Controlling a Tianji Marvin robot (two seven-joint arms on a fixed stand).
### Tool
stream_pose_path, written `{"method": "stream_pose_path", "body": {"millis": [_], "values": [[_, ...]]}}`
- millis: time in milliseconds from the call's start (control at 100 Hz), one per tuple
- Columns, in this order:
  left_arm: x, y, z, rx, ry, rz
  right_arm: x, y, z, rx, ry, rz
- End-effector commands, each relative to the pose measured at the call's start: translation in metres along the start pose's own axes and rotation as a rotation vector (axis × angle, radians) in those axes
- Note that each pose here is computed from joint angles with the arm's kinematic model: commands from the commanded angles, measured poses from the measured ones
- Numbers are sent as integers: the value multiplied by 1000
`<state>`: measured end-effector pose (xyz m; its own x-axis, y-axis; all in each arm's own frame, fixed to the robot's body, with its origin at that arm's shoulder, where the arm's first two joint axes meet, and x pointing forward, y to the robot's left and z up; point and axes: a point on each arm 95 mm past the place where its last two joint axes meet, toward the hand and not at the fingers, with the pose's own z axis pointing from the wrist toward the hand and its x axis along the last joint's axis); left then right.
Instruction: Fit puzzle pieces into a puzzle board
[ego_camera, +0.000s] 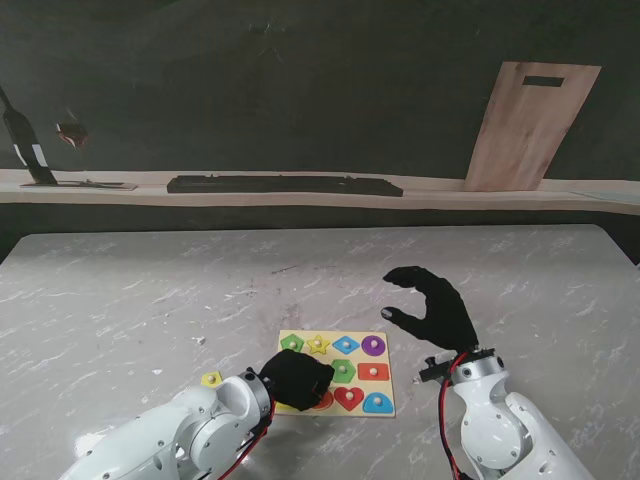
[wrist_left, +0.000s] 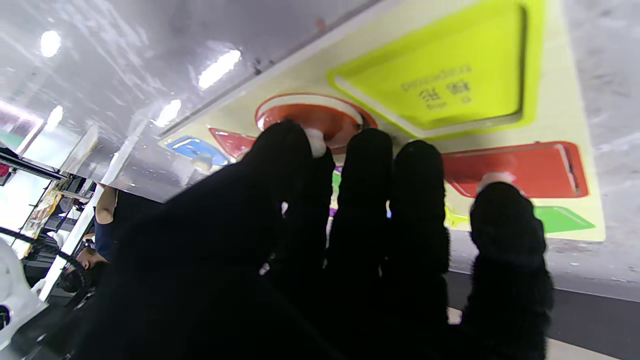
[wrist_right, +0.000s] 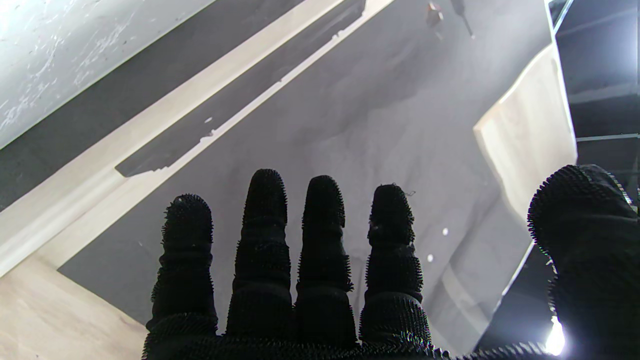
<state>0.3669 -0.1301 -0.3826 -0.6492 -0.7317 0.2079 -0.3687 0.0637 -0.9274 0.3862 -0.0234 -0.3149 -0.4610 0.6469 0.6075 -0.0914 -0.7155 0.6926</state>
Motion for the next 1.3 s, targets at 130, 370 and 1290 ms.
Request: {"method": "stream_pose_path", "body": {"millis": [130,370,1290], "values": [[-3,7,-4,-24,5,13,3,-2,-1,0,3,7],[-3,7,-2,-16,10,25,3,-2,-1,1,2,8],[-10,11,-2,-30,33,93,2,-1,-2,-7,2,11]]}}
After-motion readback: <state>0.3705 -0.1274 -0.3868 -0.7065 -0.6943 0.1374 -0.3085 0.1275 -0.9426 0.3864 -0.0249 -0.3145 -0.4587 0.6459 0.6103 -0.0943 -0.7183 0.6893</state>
